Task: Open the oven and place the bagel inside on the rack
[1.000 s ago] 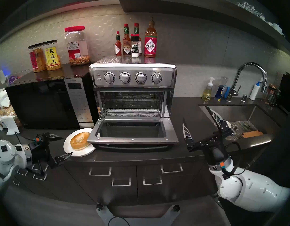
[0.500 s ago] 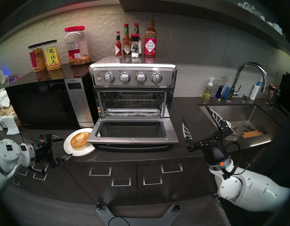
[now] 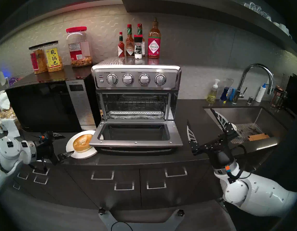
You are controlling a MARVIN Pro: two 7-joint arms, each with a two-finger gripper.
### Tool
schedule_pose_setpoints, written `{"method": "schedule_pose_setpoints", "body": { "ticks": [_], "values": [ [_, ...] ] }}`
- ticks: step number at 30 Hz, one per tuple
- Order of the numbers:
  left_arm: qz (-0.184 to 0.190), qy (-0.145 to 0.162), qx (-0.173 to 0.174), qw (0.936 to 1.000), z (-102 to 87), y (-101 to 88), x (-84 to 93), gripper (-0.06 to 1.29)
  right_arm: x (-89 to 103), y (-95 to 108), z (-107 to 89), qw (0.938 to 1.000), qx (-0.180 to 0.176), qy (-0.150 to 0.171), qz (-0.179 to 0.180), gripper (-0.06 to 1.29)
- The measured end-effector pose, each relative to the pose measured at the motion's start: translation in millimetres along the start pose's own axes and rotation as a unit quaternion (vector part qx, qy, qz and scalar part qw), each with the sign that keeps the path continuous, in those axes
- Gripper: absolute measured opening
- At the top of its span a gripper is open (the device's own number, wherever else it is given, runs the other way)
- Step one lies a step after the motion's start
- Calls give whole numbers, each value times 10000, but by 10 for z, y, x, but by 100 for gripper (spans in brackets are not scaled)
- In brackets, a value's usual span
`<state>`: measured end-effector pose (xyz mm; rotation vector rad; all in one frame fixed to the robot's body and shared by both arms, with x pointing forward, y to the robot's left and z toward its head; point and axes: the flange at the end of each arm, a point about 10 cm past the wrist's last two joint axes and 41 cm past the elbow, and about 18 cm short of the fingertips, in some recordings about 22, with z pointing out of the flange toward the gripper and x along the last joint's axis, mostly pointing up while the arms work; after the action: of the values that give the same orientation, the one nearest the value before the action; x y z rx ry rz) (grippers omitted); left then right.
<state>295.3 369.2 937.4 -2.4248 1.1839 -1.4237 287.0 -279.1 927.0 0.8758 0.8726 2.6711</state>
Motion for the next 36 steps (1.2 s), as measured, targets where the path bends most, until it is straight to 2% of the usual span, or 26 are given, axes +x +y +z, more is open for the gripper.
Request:
{"method": "schedule_pose_setpoints", "body": {
  "ticks": [18,36],
  "values": [
    [357,66,-250,9990,23,5,181,125,0,0,0,10000,0,0,0,123],
    [331,181,-448,9983,160,71,251,125,0,0,0,10000,-1,0,0,123]
  ]
}}
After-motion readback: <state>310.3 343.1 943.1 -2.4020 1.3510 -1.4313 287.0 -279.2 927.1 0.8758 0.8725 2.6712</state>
